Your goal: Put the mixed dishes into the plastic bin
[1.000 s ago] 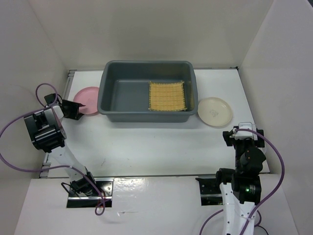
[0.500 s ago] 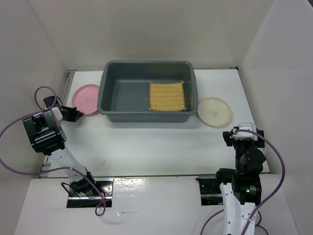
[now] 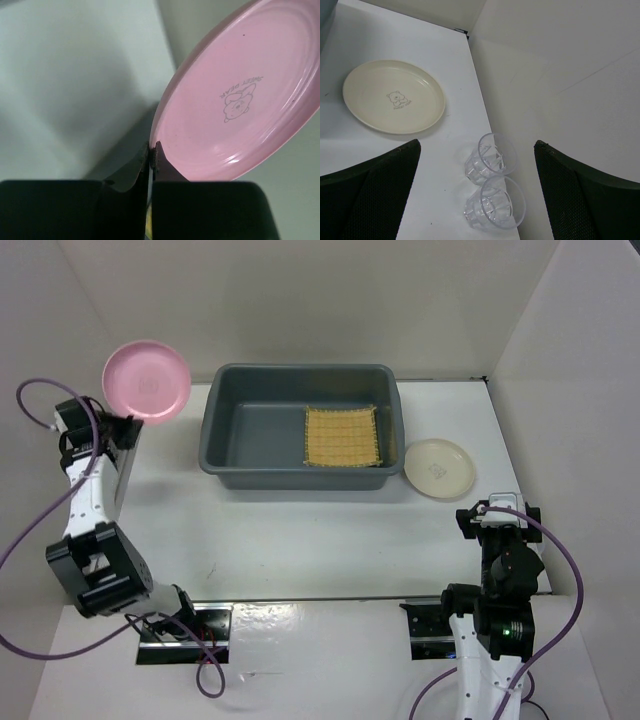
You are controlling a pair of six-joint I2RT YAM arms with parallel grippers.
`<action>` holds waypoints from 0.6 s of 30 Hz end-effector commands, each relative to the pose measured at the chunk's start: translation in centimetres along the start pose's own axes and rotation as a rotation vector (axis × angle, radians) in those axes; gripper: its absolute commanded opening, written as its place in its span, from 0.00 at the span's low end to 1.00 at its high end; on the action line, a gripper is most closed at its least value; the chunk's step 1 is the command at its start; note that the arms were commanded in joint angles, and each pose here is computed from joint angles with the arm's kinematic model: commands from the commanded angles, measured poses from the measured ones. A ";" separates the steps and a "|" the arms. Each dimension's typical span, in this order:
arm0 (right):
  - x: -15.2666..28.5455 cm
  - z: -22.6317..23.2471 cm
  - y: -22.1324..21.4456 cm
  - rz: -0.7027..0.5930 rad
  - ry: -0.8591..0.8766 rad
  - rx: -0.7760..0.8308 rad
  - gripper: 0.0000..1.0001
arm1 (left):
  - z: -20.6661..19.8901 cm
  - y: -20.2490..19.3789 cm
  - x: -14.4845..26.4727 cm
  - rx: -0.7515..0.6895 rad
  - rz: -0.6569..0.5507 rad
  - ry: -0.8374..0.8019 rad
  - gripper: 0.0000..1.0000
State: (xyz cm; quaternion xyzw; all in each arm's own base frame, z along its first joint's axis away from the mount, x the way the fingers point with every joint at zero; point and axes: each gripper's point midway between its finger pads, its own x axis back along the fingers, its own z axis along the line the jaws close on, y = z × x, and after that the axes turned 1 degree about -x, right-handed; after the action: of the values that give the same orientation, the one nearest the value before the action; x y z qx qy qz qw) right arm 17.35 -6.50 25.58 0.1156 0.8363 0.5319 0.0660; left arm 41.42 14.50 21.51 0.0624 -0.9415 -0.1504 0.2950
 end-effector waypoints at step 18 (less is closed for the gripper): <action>-0.2 -0.5 1.1 -0.054 -0.028 -0.030 0.99 | -19.6 -30.3 2.4 -0.727 0.614 -0.343 0.00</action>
State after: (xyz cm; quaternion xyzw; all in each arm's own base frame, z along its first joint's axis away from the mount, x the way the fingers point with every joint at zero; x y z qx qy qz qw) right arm 17.41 -6.62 25.72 0.1156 0.8349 0.5333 0.0726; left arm 53.07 -17.65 29.48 -0.3061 -0.8735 -0.3487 0.1472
